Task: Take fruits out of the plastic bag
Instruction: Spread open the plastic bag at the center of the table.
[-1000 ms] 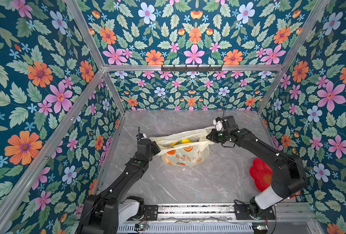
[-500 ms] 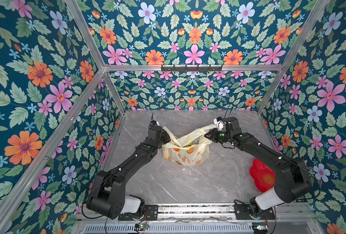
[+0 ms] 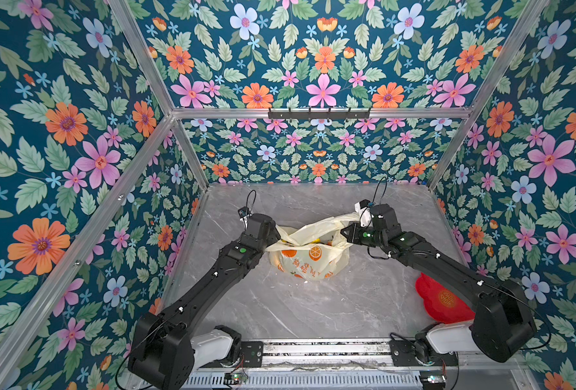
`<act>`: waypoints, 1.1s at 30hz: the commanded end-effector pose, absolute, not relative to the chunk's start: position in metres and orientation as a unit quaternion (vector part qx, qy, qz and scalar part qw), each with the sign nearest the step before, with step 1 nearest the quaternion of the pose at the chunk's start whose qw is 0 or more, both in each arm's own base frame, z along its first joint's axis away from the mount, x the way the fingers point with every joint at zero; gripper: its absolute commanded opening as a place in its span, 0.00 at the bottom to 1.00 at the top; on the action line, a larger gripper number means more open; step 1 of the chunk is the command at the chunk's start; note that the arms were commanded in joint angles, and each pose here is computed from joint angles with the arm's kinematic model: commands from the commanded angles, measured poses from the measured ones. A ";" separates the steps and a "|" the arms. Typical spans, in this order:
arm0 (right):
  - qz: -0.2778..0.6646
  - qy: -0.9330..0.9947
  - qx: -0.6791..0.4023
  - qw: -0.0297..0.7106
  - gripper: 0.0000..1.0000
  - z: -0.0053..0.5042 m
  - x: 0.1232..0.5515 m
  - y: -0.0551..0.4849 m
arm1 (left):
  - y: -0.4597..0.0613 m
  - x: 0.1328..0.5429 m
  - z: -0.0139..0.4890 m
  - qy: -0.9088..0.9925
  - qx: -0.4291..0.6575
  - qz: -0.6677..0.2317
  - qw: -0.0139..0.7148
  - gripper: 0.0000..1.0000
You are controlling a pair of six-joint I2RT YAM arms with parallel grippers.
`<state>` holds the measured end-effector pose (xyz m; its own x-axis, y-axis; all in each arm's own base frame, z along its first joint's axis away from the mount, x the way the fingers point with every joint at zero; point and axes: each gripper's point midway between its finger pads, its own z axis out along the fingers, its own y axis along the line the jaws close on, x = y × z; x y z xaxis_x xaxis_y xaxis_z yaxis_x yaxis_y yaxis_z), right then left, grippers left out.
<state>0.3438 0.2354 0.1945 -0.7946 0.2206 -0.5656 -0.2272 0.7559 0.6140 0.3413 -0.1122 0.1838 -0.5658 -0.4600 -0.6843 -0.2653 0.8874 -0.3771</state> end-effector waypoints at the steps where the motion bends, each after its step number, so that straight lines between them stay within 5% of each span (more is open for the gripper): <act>1: 0.336 0.878 -0.013 0.342 0.00 0.198 0.344 0.234 | -0.115 0.335 0.170 0.887 -0.214 -0.117 0.393 0.81; 7: 0.335 0.876 -0.022 0.346 0.00 0.199 0.339 0.236 | -0.134 0.339 0.144 0.897 -0.208 -0.143 0.362 0.81; 11: 0.328 0.878 -0.008 0.349 0.00 0.199 0.341 0.232 | -0.139 0.333 0.128 0.903 -0.207 -0.157 0.343 0.68; 19: 0.404 0.849 0.081 0.330 0.00 0.205 0.370 0.216 | -0.129 0.301 0.104 0.891 -0.188 -0.191 0.367 0.11; 22: 0.432 0.833 0.093 0.332 0.00 0.212 0.387 0.213 | -0.124 0.292 0.094 0.879 -0.181 -0.216 0.384 0.00; 33: 0.485 0.814 0.079 0.310 0.00 0.220 0.434 0.236 | -0.172 0.292 0.104 0.868 -0.085 -0.281 0.400 0.00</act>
